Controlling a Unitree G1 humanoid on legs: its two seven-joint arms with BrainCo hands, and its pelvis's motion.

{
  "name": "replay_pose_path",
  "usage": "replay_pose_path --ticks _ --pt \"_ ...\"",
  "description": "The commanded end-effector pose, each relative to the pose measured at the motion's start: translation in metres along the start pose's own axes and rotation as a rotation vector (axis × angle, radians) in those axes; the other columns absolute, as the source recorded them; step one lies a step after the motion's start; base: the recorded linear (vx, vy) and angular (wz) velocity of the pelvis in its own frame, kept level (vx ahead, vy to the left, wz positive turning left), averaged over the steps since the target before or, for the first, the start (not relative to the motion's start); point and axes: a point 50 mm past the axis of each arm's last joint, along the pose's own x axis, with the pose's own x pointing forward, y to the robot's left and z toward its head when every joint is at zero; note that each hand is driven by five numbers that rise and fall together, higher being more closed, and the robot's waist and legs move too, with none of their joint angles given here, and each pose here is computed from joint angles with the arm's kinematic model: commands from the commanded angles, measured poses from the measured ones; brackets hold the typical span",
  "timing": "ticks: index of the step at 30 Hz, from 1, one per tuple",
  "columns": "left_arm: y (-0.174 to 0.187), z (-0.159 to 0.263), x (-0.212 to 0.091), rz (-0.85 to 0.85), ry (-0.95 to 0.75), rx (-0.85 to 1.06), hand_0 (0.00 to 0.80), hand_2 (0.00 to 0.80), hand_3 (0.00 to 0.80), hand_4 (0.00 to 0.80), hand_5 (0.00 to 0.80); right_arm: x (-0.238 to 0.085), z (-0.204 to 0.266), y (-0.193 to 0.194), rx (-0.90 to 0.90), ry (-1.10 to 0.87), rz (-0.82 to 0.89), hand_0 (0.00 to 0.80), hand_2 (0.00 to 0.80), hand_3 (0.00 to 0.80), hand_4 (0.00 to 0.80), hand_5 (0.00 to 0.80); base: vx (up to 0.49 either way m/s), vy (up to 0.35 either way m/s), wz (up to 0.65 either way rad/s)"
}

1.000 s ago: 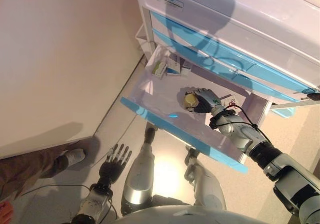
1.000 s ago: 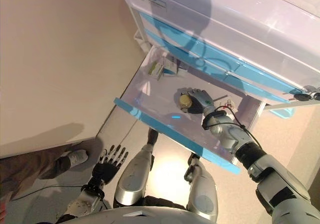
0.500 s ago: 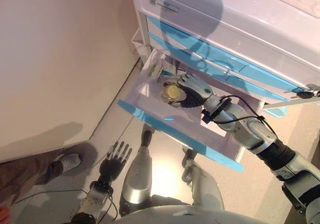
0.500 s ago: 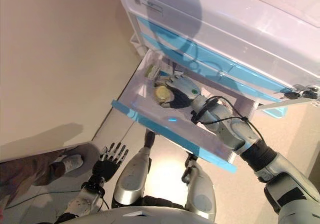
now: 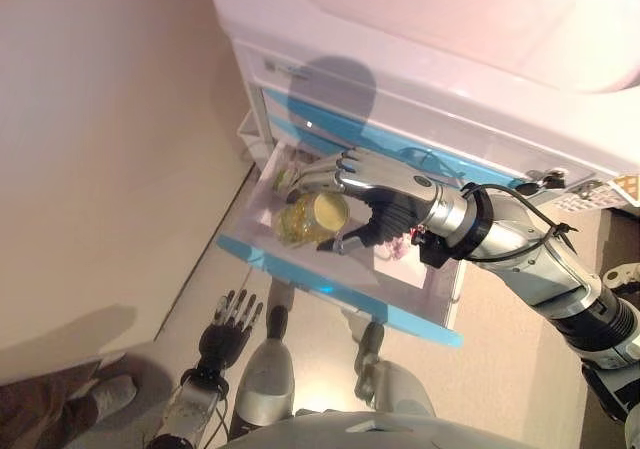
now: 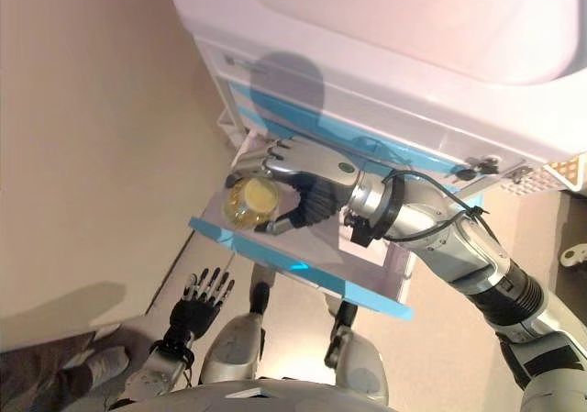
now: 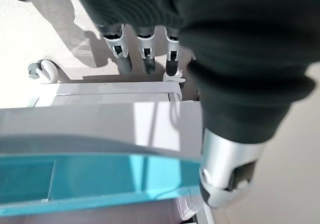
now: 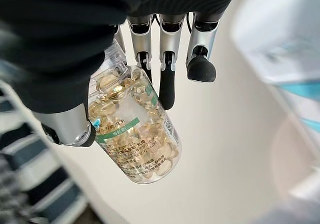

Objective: Open the drawer and pick up the medicine

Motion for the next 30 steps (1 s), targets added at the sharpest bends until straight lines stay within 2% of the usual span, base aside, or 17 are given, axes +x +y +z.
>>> replay_pose_path --ticks 1,7,12,22,30 --pt "0.013 -0.007 -0.013 0.049 0.006 0.006 0.000 0.000 0.000 0.000 0.000 -0.003 0.030 -0.015 0.055 -0.167 -0.051 0.800 0.800 0.800 0.800 0.800 0.102 -0.004 -0.11" --pt "0.022 -0.010 -0.018 0.094 0.001 -0.011 0.000 0.000 0.000 0.000 0.000 -0.010 0.027 -0.032 0.091 -0.129 -0.183 0.800 0.800 0.800 0.800 0.800 0.092 -0.010 -0.06" --pt "0.035 -0.010 -0.027 0.135 -0.008 -0.025 0.000 0.000 0.000 0.000 0.000 -0.017 0.012 -0.056 0.068 -0.018 -0.337 0.800 0.800 0.800 0.800 0.800 0.067 -0.009 -0.11" --pt "0.051 -0.005 -0.038 0.204 0.000 -0.019 0.000 0.000 0.000 0.000 0.000 -0.031 -0.033 -0.113 -0.022 0.309 -0.605 0.800 0.800 0.800 0.800 0.800 0.071 0.002 0.00" --pt "0.055 0.007 -0.043 0.249 0.026 0.016 0.000 0.000 0.000 0.000 0.000 -0.057 -0.073 -0.164 -0.110 0.599 -0.795 0.800 0.800 0.800 0.800 0.800 0.069 -0.008 0.08"
